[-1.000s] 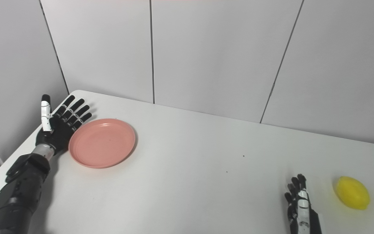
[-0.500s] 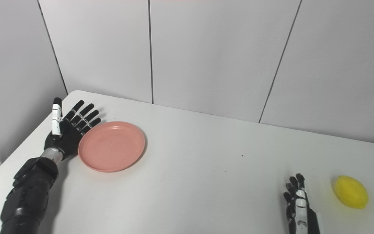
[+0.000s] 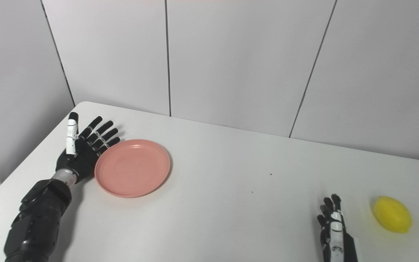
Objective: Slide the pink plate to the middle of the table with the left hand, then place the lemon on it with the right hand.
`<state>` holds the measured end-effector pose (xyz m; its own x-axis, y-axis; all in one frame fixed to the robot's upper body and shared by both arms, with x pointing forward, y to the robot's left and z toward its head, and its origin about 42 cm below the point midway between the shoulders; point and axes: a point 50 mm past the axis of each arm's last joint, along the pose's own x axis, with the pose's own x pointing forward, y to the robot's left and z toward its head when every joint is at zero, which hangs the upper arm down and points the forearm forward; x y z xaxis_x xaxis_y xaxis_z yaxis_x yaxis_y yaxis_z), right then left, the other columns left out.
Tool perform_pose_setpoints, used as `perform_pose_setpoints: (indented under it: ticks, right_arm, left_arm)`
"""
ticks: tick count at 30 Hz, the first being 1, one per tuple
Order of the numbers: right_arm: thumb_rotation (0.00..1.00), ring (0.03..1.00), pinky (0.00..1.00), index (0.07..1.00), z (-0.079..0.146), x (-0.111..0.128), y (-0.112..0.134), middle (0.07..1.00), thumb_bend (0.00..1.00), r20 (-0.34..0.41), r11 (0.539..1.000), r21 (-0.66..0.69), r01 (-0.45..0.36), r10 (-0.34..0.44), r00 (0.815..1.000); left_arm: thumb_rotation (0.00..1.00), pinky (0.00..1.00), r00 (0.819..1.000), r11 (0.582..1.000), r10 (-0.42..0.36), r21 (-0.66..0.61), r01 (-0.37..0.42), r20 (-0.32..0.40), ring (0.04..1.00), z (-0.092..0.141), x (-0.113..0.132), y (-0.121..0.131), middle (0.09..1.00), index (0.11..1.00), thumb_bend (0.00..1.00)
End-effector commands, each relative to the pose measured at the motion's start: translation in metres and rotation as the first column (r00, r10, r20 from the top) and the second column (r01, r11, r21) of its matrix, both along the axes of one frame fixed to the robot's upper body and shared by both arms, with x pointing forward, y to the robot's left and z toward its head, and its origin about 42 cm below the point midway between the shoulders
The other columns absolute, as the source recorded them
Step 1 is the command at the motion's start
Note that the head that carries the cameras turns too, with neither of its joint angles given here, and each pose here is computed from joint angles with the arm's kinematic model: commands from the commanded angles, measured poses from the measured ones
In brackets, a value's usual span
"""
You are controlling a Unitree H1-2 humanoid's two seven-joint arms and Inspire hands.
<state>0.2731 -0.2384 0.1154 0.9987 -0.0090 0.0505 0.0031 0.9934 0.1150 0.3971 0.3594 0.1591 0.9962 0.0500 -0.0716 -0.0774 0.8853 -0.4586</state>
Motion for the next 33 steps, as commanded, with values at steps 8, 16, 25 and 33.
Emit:
perform_pose_setpoints:
  ticks: [8, 16, 25, 33]
  right_arm:
    - [1.00, 0.982, 1.00, 1.000, -0.008, -0.006, 0.007, 0.970, 0.63, -0.060, 0.999, 0.014, -0.033, 0.034, 0.998]
    - [1.00, 0.980, 1.00, 0.999, -0.007, -0.006, 0.008, 0.968, 0.64, -0.060, 0.999, 0.013, -0.035, 0.036, 0.998]
    - [1.00, 0.977, 1.00, 0.994, -0.007, -0.005, 0.009, 0.967, 0.66, -0.059, 0.999, 0.013, -0.035, 0.036, 0.998]
    - [0.98, 0.968, 1.00, 0.987, -0.006, -0.005, 0.011, 0.960, 0.66, -0.060, 0.999, 0.018, -0.030, 0.031, 0.998]
  left_arm:
    - [0.86, 0.75, 0.999, 0.997, -0.035, 0.070, 0.035, -0.007, 0.784, -0.006, -0.005, -0.029, 0.800, 0.855, 0.72]
    - [0.82, 0.78, 0.999, 0.995, -0.026, 0.099, 0.029, -0.037, 0.790, -0.018, -0.010, -0.052, 0.814, 0.858, 0.72]
    - [0.82, 0.84, 0.999, 0.992, -0.022, 0.122, 0.028, -0.050, 0.830, -0.029, -0.017, -0.068, 0.830, 0.878, 0.71]
    - [0.83, 0.85, 0.998, 0.991, -0.008, 0.136, 0.017, -0.069, 0.841, -0.034, -0.024, -0.093, 0.853, 0.903, 0.71]
